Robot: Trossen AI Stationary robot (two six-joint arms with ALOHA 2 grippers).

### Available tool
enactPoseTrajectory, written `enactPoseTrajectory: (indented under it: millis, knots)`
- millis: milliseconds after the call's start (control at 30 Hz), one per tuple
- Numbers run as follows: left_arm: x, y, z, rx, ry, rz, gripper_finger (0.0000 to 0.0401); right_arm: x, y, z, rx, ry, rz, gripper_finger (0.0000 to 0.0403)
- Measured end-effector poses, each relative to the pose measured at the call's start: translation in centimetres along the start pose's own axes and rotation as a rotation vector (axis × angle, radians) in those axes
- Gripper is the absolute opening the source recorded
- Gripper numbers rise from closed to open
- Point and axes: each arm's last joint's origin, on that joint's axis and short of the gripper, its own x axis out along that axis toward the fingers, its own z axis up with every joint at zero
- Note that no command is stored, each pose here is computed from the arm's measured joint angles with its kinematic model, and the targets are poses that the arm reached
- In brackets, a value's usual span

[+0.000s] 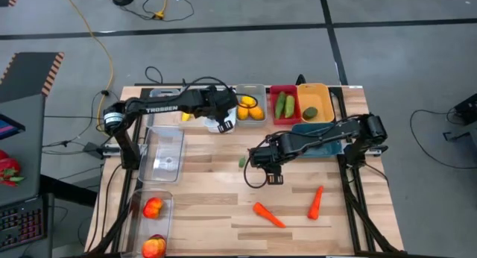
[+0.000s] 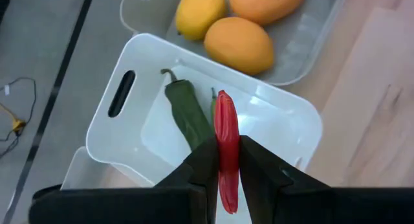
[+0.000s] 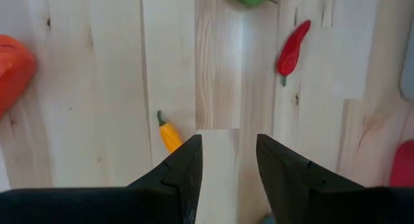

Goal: Sort produce into baskets
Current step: Put the orange chili pepper into the white bin, then put the yellow chili pepper into the white bin

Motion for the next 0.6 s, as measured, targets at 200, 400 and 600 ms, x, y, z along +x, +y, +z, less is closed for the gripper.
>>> enactPoseTrajectory:
  millis: [200, 400, 600]
  knots:
    - [0.4, 1.1, 0.0, -0.027, 0.008, 0.016, 0.0082, 0.6, 0.1, 0.0, -0.004, 0.037, 0.016, 0.018]
    - [0.4, 1.3, 0.0, -0.016, 0.007, 0.025, 0.0151, 1.1, 0.2, 0.1, -0.003, 0.051, 0.015, 0.0222]
    - [0.4, 1.3, 0.0, -0.016, 0.005, 0.025, 0.0189, 1.0, 0.2, -0.1, 0.033, 0.063, 0.02, 0.0249]
